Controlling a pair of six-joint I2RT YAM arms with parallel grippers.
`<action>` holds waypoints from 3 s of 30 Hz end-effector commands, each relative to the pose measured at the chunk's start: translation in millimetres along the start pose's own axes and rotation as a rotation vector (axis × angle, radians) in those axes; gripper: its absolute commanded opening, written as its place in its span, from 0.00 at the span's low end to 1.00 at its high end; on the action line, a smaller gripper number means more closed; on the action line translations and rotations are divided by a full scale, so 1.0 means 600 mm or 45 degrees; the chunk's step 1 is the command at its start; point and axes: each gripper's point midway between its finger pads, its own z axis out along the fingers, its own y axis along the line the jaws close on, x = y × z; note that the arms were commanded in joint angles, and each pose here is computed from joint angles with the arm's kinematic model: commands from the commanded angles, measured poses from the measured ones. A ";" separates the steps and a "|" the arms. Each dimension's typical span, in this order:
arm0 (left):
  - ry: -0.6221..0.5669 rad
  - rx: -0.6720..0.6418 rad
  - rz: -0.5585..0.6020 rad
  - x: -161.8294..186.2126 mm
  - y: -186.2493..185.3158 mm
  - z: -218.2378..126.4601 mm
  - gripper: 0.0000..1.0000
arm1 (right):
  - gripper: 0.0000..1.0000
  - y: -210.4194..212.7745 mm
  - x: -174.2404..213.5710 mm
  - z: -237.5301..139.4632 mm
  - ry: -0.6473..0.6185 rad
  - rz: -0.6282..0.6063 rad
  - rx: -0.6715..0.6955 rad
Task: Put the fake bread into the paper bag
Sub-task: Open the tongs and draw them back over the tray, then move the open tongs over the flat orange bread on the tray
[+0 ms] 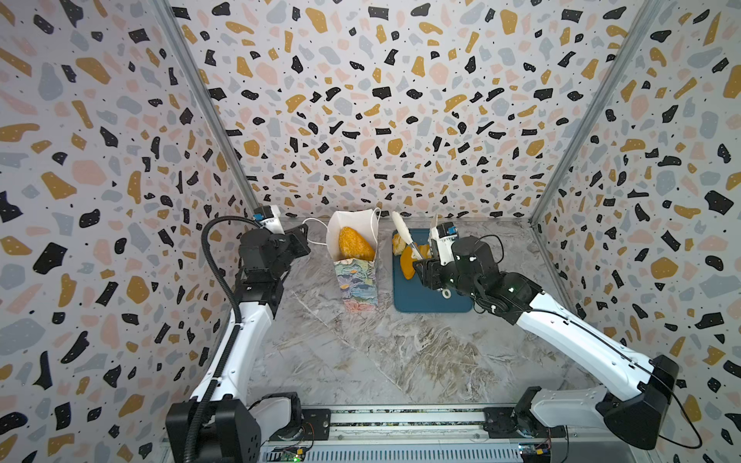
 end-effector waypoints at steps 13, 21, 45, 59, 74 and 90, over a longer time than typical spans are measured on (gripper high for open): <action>-0.028 0.013 0.030 -0.007 -0.004 -0.001 0.00 | 0.61 -0.055 0.019 -0.019 -0.056 0.132 -0.002; -0.026 0.014 0.027 -0.007 -0.004 0.000 0.00 | 0.61 -0.078 0.048 -0.009 -0.019 0.172 0.009; -0.025 0.021 0.025 -0.007 -0.006 0.000 0.00 | 0.61 -0.118 0.152 0.058 0.188 0.228 0.074; -0.020 0.020 0.025 -0.005 -0.005 0.001 0.00 | 0.60 -0.156 0.207 0.117 0.385 0.229 0.176; -0.006 0.005 0.024 0.000 0.001 0.005 0.00 | 0.58 -0.155 0.198 0.171 0.409 0.251 0.121; -0.013 0.011 0.029 -0.003 -0.003 0.002 0.00 | 0.56 -0.151 0.212 0.216 0.459 0.306 0.056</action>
